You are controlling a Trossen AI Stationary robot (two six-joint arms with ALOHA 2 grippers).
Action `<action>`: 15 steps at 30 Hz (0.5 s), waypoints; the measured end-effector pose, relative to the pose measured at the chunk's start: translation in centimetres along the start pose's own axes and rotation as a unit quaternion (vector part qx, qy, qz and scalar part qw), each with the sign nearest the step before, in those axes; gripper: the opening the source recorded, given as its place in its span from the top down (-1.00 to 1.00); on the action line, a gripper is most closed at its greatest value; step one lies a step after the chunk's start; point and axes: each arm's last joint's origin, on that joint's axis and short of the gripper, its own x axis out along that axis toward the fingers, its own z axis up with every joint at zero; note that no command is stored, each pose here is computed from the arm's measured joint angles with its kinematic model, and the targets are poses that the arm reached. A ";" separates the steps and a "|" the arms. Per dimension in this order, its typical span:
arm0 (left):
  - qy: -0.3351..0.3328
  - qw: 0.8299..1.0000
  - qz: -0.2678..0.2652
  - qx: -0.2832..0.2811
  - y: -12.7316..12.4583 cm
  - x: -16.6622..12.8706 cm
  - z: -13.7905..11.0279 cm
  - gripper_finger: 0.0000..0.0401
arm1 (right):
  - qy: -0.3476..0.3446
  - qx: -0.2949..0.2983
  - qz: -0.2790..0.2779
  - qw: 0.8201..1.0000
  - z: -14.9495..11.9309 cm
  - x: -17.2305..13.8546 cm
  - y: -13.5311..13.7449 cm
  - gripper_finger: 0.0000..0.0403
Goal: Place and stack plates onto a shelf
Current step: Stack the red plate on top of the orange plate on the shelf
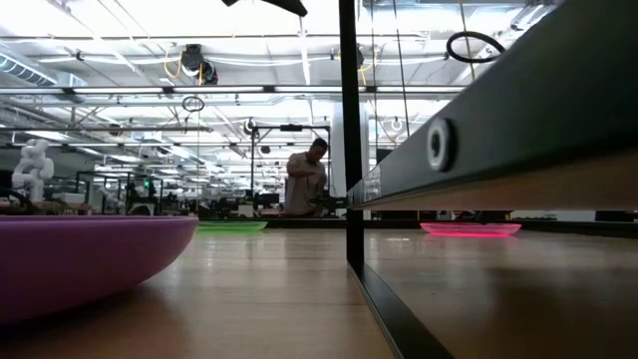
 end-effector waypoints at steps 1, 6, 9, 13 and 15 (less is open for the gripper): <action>0.001 1.000 -0.001 -0.003 -0.1 -0.1 -0.1 -0.37 | 0.000 -0.004 -0.002 1.000 0.0 0.0 0.0 0.47; 0.000 1.000 -0.005 -0.017 -0.5 -0.3 -0.4 -0.37 | 0.003 -0.026 -0.063 0.998 0.0 0.0 -0.4 0.54; 0.000 1.000 -0.006 -0.022 -0.6 -0.4 -0.5 -0.37 | 0.027 -0.037 -0.121 0.992 -0.4 -0.1 -0.7 0.56; 0.002 1.000 -0.002 -0.021 -0.7 0.0 -0.6 -0.37 | 0.043 -0.050 -0.144 0.987 -0.6 -0.1 -1.1 0.57; 0.005 1.000 0.000 -0.017 -0.7 0.1 -0.7 -0.37 | 0.046 -0.053 -0.146 0.987 -0.6 -0.1 -1.2 0.57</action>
